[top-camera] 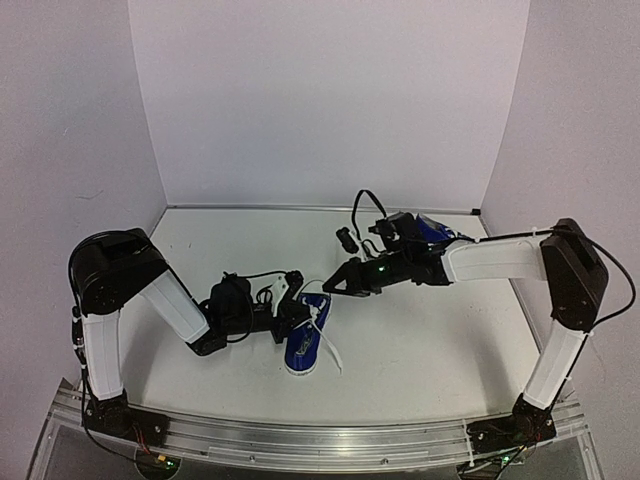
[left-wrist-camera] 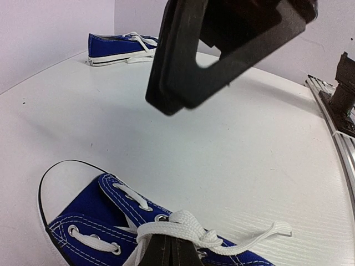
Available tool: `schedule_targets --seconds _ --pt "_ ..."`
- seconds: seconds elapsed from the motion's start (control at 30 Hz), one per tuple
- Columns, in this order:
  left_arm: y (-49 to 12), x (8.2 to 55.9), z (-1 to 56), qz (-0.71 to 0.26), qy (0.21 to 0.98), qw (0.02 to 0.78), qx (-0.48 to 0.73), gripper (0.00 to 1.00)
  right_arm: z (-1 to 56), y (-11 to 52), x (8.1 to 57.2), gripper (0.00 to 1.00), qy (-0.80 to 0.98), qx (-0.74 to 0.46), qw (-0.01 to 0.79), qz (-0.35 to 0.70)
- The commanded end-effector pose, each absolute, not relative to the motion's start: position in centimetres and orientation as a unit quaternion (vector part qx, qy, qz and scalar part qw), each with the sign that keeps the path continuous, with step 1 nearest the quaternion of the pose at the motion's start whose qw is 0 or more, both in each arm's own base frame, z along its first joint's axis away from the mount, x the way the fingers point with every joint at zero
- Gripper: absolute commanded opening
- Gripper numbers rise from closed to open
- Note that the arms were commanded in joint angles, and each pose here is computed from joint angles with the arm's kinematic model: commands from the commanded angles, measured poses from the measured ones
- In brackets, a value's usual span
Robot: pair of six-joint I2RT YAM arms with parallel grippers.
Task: Tie the shoes
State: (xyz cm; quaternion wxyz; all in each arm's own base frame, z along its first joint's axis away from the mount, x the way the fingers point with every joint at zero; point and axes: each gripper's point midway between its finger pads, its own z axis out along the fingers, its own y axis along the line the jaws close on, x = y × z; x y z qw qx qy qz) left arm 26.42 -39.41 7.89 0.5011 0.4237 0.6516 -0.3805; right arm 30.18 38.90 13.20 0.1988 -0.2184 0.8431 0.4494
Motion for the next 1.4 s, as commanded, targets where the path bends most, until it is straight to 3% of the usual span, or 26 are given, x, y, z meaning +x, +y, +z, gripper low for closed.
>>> schedule_targets --seconds 0.0,1.13,1.27,1.37 --pt "-39.6 26.3 8.8 -0.383 0.633 0.512 0.437 0.0 11.6 39.4 30.1 0.18 0.852 -0.216 0.178 0.443" --pt "-40.1 26.4 8.9 -0.381 0.627 0.512 0.447 0.0 9.3 42.3 28.9 0.2 0.842 -0.241 0.133 0.465" --pt "-40.1 26.4 9.0 -0.381 0.627 0.512 0.446 0.0 8.9 42.2 28.8 0.18 0.844 -0.239 0.129 0.463" --pt "-40.1 26.4 9.0 -0.381 0.627 0.512 0.446 0.0 8.8 42.2 28.8 0.12 0.845 -0.239 0.129 0.462"
